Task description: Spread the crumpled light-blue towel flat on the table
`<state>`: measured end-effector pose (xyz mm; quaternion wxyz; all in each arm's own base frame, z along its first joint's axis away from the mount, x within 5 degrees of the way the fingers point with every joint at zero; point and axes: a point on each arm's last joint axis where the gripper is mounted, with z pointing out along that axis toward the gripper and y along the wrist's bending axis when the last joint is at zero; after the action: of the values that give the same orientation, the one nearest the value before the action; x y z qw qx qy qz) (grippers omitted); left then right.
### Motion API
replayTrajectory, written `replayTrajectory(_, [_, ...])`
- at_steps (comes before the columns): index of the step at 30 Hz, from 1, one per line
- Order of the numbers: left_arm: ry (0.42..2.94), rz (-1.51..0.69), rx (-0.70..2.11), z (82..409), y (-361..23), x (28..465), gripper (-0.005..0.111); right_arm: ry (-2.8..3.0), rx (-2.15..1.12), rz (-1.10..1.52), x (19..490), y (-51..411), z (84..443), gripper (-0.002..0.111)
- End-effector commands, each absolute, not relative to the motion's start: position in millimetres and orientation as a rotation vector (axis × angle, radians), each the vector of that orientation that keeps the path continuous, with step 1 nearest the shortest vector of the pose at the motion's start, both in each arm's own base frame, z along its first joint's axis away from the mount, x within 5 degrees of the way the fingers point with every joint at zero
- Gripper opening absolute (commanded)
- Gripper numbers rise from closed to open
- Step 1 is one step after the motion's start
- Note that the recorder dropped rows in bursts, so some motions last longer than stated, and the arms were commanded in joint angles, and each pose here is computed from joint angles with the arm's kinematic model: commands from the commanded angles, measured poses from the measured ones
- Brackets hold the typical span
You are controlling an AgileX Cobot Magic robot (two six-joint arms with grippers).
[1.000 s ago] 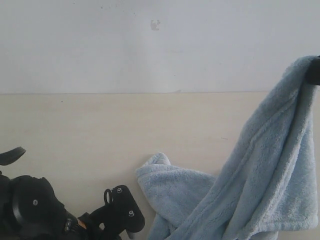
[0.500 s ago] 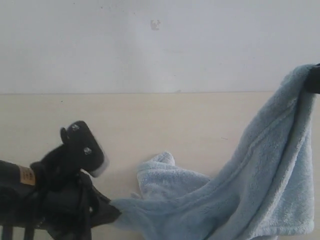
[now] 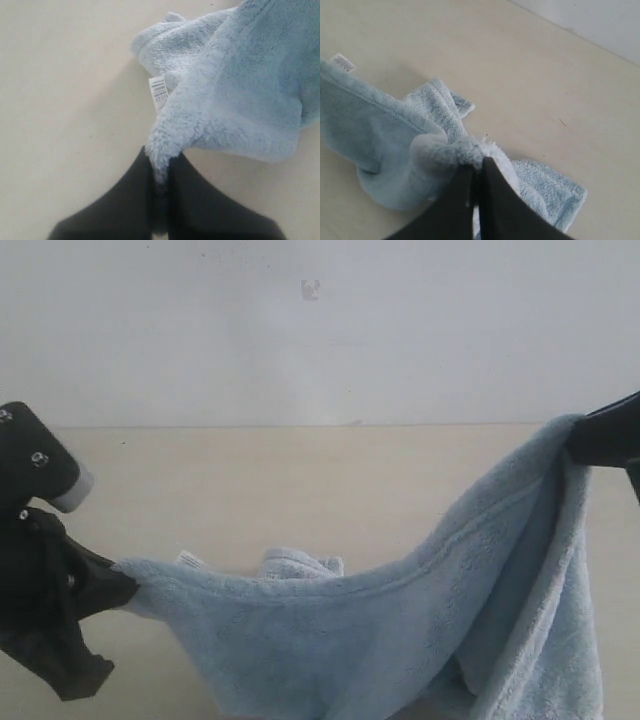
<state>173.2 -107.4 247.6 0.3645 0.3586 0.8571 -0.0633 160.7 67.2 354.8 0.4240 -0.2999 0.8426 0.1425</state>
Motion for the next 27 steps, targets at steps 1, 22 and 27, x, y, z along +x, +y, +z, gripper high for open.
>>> replayTrajectory(1, [2.175, -0.110, 0.876, 265, -98, 169, 0.004, 2.131, -0.761, 0.363, 170, 69, 349, 0.000])
replayTrajectory(22, [2.185, 0.130, 0.767, 298, -67, 155, 0.004, 2.307, -0.975, 0.406, 226, 117, 281, 0.000])
replayTrajectory(27, [2.183, 0.130, 0.767, 298, -67, 155, 0.004, 2.289, -0.985, 0.400, 229, 124, 278, 0.000])
